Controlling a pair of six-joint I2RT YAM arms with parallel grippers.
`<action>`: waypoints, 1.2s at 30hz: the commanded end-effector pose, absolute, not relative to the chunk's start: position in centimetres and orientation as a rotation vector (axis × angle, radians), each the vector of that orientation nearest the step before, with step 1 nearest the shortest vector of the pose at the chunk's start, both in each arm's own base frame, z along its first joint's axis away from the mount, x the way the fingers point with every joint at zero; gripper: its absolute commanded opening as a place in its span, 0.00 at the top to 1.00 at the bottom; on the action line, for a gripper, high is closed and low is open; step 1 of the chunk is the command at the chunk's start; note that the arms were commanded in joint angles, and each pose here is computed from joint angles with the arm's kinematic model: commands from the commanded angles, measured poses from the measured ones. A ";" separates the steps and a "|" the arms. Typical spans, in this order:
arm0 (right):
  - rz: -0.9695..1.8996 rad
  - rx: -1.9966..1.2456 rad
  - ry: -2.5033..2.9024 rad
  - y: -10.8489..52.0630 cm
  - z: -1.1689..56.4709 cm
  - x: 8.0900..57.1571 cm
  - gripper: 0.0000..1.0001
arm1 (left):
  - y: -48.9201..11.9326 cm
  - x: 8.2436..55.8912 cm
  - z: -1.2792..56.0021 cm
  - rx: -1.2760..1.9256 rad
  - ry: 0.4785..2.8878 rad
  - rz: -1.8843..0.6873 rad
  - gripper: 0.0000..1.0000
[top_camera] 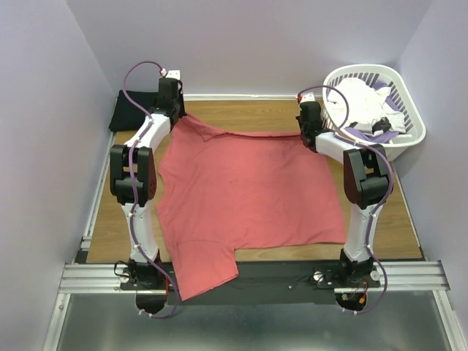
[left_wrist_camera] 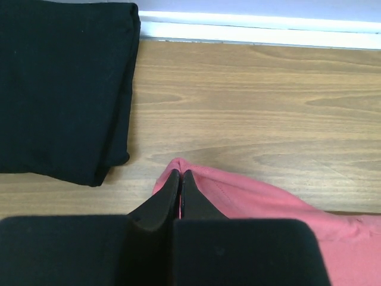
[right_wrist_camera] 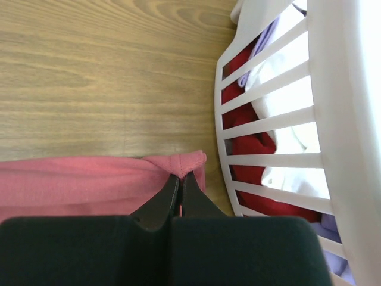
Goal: Fold and stack the t-shirts
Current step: Flatten the tshirt out, then fold the tshirt
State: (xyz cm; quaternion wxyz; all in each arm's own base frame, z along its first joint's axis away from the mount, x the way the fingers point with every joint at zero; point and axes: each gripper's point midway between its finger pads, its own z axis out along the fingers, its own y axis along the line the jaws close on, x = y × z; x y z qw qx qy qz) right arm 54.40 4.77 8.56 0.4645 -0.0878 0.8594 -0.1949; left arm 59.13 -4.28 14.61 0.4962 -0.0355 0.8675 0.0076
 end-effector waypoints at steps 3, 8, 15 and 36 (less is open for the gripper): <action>-0.440 -0.225 2.069 5.2 9.8 55.2 0.99 | -3.9 57.2 17.1 -0.166 2.078 -0.016 1.00; -0.437 -0.211 2.066 4.9 10.6 54.1 0.99 | -3.8 54.9 17.5 -0.225 2.120 -0.037 1.00; -0.417 -0.188 2.109 4.7 10.3 52.7 0.99 | -4.1 51.5 16.2 -0.300 2.203 -0.080 1.00; -0.388 -0.145 2.282 3.5 10.1 46.1 0.99 | -5.9 39.3 15.6 -0.470 2.264 -0.307 1.00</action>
